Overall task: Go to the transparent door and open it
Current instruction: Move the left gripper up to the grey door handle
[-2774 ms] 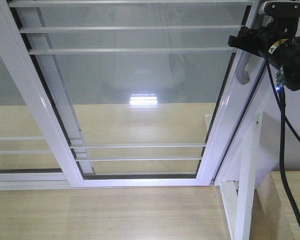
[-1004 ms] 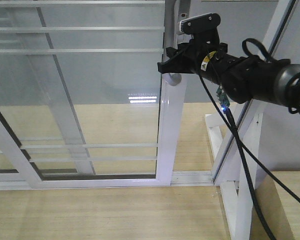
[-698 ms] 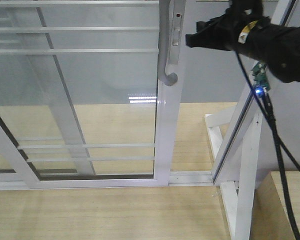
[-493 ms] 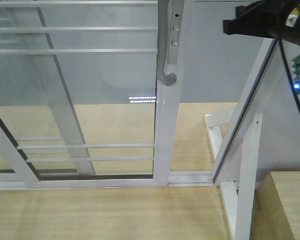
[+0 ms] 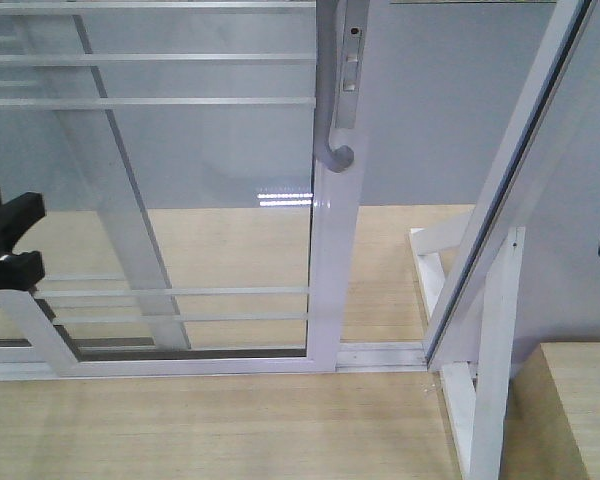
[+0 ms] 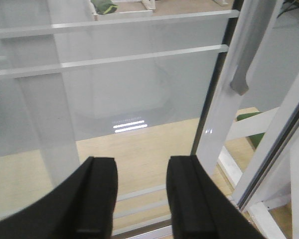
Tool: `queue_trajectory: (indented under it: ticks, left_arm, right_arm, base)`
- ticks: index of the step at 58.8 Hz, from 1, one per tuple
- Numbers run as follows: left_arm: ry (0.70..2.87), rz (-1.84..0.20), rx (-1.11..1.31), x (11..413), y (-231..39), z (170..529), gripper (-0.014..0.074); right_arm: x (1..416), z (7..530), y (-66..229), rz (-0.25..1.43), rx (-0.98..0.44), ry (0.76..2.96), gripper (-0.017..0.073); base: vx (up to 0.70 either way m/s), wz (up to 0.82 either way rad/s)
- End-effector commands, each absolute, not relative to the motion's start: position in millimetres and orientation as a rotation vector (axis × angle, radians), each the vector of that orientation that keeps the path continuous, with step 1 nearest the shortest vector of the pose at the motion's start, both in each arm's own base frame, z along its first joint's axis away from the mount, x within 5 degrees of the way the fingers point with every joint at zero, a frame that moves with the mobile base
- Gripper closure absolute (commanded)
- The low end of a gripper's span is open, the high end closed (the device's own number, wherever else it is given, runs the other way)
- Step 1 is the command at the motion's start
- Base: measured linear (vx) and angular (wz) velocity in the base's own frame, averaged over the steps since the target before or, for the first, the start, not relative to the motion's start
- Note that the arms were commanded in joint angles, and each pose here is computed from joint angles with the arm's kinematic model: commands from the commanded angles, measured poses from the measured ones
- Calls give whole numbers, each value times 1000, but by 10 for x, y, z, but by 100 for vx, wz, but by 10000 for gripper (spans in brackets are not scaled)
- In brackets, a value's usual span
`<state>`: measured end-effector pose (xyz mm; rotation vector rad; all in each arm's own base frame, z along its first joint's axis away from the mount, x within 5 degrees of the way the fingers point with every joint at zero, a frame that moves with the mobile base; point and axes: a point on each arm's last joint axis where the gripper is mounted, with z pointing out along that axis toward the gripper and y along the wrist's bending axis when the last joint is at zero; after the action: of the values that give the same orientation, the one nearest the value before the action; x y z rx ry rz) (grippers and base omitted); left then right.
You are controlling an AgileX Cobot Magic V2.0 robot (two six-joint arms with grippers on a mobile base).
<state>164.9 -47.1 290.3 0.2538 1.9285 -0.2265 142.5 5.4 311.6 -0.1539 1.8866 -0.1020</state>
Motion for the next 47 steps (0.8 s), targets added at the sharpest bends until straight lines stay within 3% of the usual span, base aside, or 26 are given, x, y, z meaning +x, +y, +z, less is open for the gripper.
queue_trajectory:
  ticks: [1, 18, 47]
  left_arm:
    - [1788, -228, 240, 1823, -565, 3033, 190]
    - [1698, -250, 355, 2293, -1153, 2823, 190]
    - [1516, -370, 311, 3421, -2048, 3043, 190]
  right_arm:
    - [1320, 3206, 54, -95, -155, 1776, 298]
    - [1208, 3169, 46, -76, -132, 1765, 298]
    - [1209, 3154, 42, -79, -130, 1782, 298]
  base:
    - [0, 0]
    - [0, 0]
    - [0, 0]
